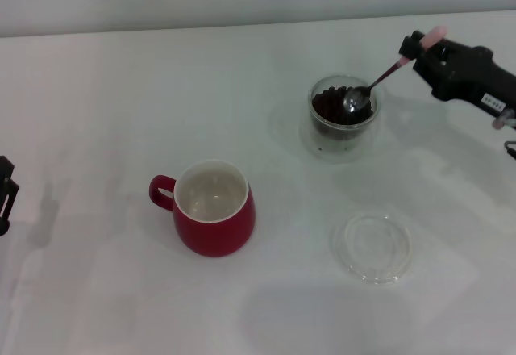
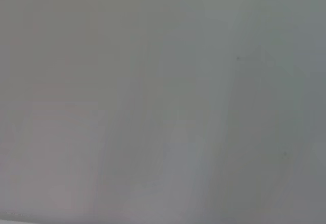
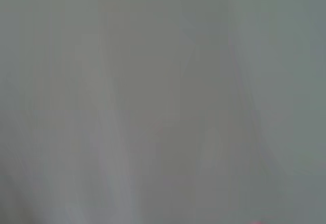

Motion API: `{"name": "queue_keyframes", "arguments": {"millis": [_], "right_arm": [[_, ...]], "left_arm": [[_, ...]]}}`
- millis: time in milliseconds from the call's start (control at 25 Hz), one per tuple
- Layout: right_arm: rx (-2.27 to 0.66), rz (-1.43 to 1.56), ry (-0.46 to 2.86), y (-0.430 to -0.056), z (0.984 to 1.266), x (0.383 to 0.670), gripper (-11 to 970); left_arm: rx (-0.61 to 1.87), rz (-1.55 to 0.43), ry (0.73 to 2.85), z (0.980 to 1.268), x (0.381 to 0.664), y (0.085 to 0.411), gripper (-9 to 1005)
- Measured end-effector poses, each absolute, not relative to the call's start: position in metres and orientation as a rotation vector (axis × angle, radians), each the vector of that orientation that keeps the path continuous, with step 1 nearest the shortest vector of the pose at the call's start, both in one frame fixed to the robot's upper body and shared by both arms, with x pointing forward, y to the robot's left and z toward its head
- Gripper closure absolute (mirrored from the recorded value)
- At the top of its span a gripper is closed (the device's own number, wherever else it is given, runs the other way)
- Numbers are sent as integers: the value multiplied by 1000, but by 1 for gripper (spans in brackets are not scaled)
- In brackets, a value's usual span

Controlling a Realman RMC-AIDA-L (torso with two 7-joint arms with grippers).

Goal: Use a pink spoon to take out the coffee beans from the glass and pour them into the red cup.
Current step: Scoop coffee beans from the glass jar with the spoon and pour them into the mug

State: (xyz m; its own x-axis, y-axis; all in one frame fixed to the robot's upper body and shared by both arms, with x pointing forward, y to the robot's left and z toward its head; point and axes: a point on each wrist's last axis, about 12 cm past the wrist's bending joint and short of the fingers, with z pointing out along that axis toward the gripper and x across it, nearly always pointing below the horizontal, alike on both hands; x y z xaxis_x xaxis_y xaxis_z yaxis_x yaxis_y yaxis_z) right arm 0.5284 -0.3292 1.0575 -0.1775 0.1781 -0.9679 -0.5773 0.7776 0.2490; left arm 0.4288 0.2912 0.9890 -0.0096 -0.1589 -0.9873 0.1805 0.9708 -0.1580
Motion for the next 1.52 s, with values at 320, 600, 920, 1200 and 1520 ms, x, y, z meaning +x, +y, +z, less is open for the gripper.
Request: {"name": "queue_keyframes", "arguments": {"millis": [320, 600, 920, 1200, 1520], "right_arm": [[-324, 704, 1669, -313, 1046, 528, 816], [-225, 757, 1745, -308, 1041, 534, 815], [-6, 876, 1811, -315, 1041, 539, 815], [123, 931, 1846, -319, 1040, 543, 815], [240, 976, 1870, -324, 1040, 545, 815]], "left_arm": [[17, -269, 1557, 989, 429, 291, 339], [15, -269, 1557, 989, 429, 291, 340], [15, -269, 1557, 989, 429, 291, 341], [15, -270, 1557, 989, 429, 290, 342], [12, -270, 1556, 989, 429, 290, 342]]}}
